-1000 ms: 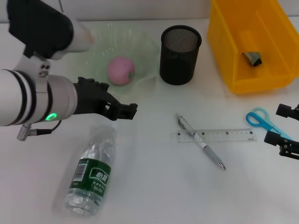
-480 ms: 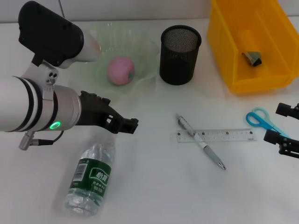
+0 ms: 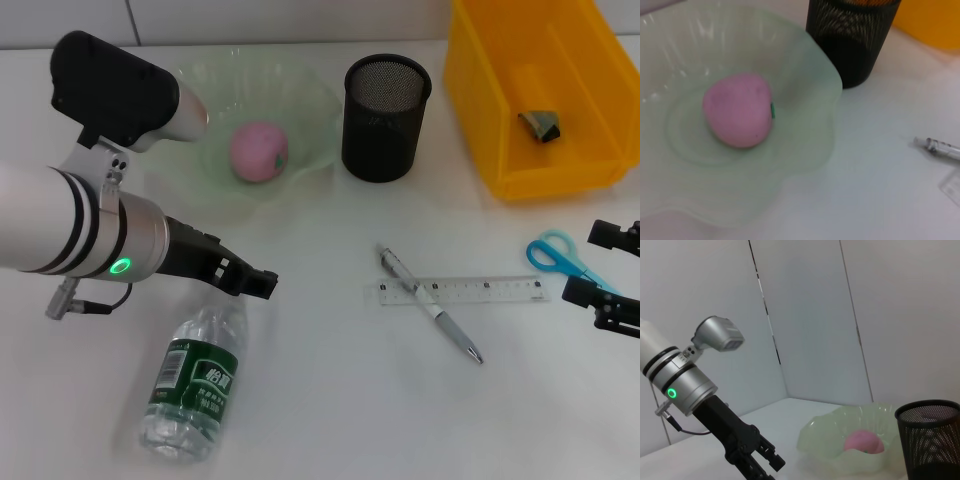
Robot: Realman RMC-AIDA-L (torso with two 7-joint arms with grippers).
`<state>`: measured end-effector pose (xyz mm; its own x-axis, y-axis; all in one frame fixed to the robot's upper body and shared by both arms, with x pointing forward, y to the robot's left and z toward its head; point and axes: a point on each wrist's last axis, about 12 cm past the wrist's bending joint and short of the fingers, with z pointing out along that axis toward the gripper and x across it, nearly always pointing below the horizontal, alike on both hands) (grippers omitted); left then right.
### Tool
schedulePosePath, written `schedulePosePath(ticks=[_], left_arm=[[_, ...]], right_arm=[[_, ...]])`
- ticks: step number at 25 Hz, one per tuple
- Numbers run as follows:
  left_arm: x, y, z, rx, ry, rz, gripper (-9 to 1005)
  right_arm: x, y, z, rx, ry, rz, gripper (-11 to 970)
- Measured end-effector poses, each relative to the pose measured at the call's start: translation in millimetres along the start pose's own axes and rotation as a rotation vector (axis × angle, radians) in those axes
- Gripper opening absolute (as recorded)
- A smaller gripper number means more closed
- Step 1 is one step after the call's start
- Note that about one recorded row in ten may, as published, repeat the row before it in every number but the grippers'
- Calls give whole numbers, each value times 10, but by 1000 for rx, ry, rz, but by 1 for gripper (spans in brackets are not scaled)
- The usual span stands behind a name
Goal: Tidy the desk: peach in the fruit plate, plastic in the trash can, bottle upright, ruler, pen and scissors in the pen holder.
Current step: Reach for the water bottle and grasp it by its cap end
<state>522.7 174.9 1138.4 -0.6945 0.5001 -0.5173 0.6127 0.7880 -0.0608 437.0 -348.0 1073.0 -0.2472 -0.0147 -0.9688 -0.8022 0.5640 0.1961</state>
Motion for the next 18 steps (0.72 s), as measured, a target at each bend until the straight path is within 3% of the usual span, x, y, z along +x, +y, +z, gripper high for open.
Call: schedulePosePath(ticks=[9, 18], left_arm=[[-30, 84, 197, -3, 46, -10, 860], [-38, 100, 243, -2, 62, -11, 860]], right_arm=[[22, 3, 11, 1, 2, 10, 835], [23, 2, 5, 5, 0, 11, 834]])
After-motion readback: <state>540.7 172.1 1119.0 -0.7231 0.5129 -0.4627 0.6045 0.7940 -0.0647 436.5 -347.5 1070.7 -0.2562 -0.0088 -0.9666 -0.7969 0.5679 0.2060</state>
